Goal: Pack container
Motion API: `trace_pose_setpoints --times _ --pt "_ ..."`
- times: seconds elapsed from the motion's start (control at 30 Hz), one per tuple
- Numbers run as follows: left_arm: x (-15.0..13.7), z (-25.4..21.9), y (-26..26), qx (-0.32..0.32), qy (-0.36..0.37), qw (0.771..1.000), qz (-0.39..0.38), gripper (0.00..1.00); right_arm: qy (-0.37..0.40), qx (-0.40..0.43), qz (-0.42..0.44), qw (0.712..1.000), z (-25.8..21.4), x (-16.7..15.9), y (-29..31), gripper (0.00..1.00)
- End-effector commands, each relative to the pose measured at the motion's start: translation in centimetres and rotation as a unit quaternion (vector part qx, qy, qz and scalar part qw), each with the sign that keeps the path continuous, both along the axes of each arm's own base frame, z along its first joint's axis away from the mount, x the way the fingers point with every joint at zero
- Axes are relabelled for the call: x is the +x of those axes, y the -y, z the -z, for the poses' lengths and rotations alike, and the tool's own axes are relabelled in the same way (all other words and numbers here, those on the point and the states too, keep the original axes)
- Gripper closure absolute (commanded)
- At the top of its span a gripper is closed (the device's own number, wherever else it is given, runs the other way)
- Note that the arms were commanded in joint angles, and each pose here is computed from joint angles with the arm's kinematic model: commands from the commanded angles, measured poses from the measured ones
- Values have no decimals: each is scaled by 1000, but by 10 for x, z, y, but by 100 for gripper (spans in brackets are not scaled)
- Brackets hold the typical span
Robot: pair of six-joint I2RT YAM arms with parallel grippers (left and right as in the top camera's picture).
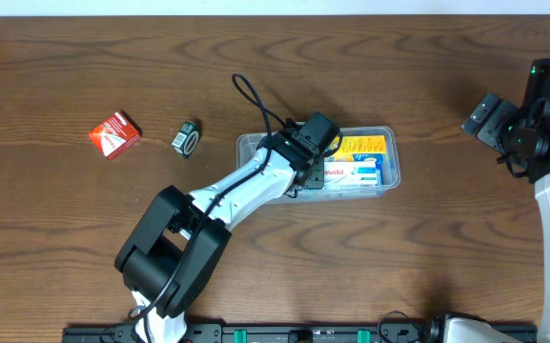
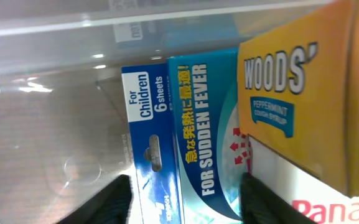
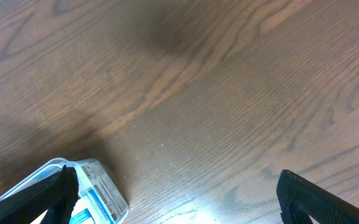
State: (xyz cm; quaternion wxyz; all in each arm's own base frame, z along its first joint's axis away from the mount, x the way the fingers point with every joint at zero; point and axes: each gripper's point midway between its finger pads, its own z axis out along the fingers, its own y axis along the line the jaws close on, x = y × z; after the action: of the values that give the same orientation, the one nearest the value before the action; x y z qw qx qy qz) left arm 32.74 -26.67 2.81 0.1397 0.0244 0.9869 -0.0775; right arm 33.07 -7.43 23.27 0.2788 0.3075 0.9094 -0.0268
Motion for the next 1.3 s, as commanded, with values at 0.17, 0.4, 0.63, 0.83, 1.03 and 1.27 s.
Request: trace_pose_setpoints --times 0.17,0.4,0.63,0.83,1.03,1.27 --pt "-4 7 -3 6 -9 1000 -2 27 2 0 10 1000 -1 0 3 1" --pt "-5 6 -1 0 -13 1000 0 11 2 0 10 1000 -1 0 3 1" --pt "-3 5 1 -3 -8 1000 5 5 2 0 10 1000 -1 0 3 1" --pt "1 -6 2 -6 8 1000 24 4 2 0 10 1000 -1 0 3 1" --pt "2 -14 2 -10 15 1000 25 9 2 0 10 1000 -1 0 3 1" --pt "1 -12 -7 0 5 1000 22 44 2 0 10 1000 -1 0 3 1"
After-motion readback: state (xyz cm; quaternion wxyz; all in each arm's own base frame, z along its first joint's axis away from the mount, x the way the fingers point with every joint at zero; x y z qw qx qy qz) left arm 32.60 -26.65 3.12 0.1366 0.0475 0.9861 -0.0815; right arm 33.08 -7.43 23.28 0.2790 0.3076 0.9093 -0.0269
